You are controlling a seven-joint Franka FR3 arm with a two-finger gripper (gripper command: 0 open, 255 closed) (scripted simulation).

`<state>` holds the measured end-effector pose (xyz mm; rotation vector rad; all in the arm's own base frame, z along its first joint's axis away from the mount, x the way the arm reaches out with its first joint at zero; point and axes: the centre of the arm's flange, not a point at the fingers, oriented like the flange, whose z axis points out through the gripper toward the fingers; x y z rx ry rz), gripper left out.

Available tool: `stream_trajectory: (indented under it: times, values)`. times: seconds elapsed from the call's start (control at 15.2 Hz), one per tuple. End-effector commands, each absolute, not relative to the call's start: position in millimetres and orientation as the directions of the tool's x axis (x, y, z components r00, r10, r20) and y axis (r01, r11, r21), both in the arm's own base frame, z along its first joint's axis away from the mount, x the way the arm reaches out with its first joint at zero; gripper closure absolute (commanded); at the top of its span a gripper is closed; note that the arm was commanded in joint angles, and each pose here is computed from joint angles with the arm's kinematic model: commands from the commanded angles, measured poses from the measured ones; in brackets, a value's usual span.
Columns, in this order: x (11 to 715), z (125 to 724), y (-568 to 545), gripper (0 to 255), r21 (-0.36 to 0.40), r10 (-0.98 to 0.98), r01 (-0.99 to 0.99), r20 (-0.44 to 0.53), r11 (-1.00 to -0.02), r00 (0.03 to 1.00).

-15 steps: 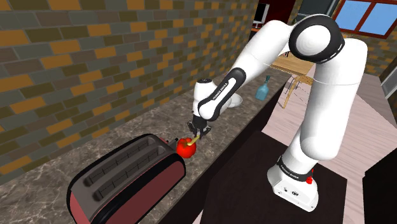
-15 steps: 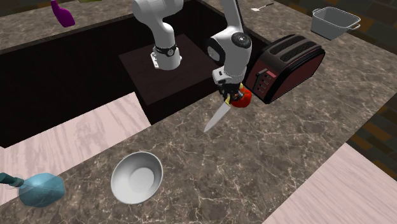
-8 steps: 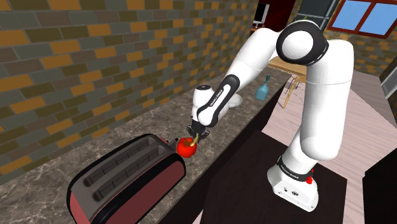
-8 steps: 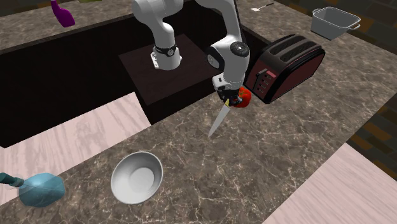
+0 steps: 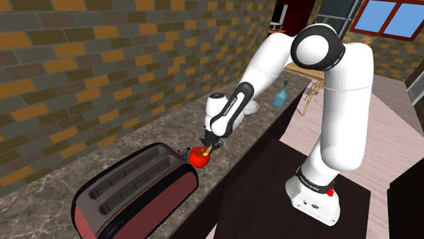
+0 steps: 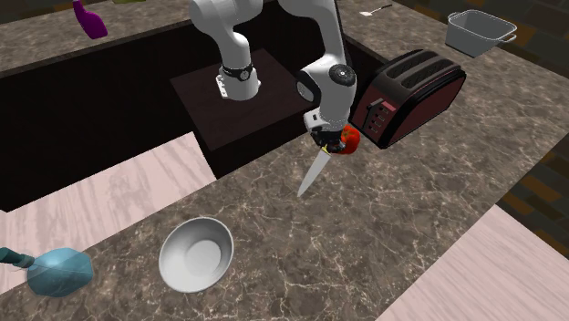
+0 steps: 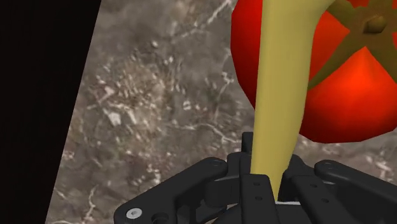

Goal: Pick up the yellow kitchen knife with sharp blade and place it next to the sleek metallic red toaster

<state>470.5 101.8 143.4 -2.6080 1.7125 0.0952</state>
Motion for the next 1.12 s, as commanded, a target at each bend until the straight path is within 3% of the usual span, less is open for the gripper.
stream_trajectory:
  times: [0.0,0.07,0.4,0.66,1.06]
  values:
    - [469,141,101,255,0.023,-0.916,-0.918,-0.063,-0.397,0.395]
    - [470,141,102,0,0.023,-0.916,-0.918,-0.063,-0.397,0.395]
    - [469,141,101,0,0.023,-0.916,-0.918,-0.063,-0.397,0.395]
    - [471,191,99,0,0.023,-0.916,-0.918,-0.063,-0.397,0.395]
    - [471,191,99,0,0.023,-0.916,-0.918,-0.063,-0.397,0.395]
